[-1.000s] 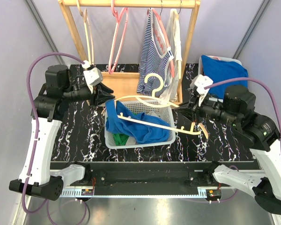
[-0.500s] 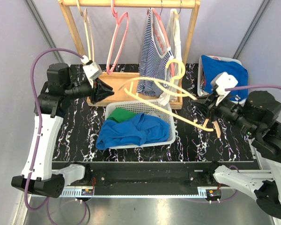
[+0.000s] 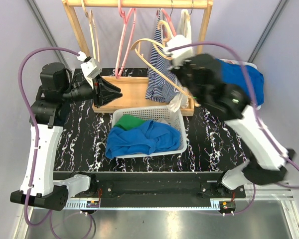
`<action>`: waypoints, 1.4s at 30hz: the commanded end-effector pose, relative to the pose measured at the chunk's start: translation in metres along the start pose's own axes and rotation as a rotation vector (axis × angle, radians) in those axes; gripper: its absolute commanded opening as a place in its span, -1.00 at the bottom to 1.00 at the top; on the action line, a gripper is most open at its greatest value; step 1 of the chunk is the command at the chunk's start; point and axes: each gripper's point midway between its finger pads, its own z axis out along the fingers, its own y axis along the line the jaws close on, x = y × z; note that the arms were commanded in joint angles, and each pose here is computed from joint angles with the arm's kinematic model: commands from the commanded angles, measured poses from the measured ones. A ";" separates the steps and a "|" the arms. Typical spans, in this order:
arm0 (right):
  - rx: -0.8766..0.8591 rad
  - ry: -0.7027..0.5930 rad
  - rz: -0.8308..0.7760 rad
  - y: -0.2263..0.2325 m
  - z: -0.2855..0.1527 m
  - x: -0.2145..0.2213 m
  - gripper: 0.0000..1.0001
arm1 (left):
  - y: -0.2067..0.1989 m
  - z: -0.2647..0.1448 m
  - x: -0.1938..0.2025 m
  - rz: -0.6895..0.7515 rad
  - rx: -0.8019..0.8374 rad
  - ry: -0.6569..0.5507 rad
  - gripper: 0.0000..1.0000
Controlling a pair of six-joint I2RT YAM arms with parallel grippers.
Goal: Remove the tank top from the hanger
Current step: Place the hanger at the clothesline.
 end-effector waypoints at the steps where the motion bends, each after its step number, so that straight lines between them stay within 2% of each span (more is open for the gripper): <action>1: 0.275 0.034 -0.113 -0.011 0.017 -0.029 -1.00 | -0.014 -0.006 -0.017 0.047 0.026 -0.035 -0.45; 11: 0.382 -0.032 -0.121 0.001 0.044 -0.072 -1.00 | -0.021 -0.011 0.000 0.077 0.010 -0.001 -0.44; 20: 0.383 -0.109 -0.113 0.009 0.072 -0.088 -1.00 | -0.031 -0.016 -0.001 0.090 0.025 -0.008 -0.42; 34: 0.319 -0.171 -0.061 0.006 0.119 -0.084 -1.00 | -0.034 -0.017 0.002 0.093 0.033 0.000 -0.42; 42: 0.290 -0.152 -0.057 0.007 0.143 -0.068 -1.00 | -0.031 -0.017 0.004 0.092 0.024 0.004 -0.41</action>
